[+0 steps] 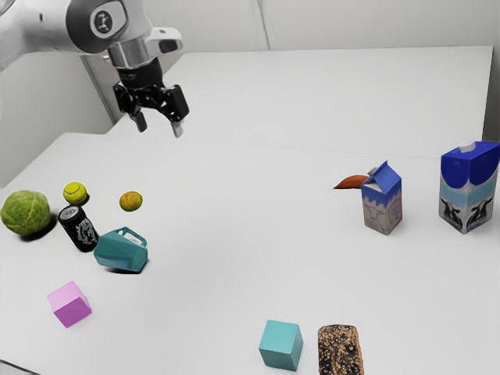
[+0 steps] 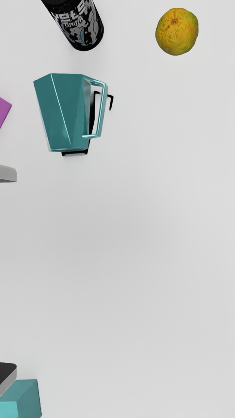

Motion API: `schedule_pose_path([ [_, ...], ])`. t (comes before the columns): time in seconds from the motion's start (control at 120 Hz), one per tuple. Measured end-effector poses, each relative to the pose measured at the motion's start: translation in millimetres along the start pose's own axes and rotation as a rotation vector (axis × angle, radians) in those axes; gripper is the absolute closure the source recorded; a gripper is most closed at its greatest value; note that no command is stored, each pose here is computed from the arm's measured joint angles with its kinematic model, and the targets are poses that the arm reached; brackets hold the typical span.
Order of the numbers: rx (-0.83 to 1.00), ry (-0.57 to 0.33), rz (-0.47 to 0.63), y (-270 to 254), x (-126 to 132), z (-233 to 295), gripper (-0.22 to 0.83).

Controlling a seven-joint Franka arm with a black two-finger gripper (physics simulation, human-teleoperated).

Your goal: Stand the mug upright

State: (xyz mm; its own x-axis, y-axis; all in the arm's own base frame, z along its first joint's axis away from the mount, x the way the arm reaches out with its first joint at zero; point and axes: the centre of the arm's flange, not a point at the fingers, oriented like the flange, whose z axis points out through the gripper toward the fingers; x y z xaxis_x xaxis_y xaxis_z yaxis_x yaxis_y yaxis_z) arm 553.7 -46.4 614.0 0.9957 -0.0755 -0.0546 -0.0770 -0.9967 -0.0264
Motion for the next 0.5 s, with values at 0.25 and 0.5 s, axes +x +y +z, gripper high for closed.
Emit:
schedule_pose_path([
  [0.25, 0.000, 0.007, -0.009, -0.6, -1.9, 1.5, 0.00],
  [0.5, -0.026, -0.107, -0.042, -13.6, -16.8, 64.6, 0.00],
])
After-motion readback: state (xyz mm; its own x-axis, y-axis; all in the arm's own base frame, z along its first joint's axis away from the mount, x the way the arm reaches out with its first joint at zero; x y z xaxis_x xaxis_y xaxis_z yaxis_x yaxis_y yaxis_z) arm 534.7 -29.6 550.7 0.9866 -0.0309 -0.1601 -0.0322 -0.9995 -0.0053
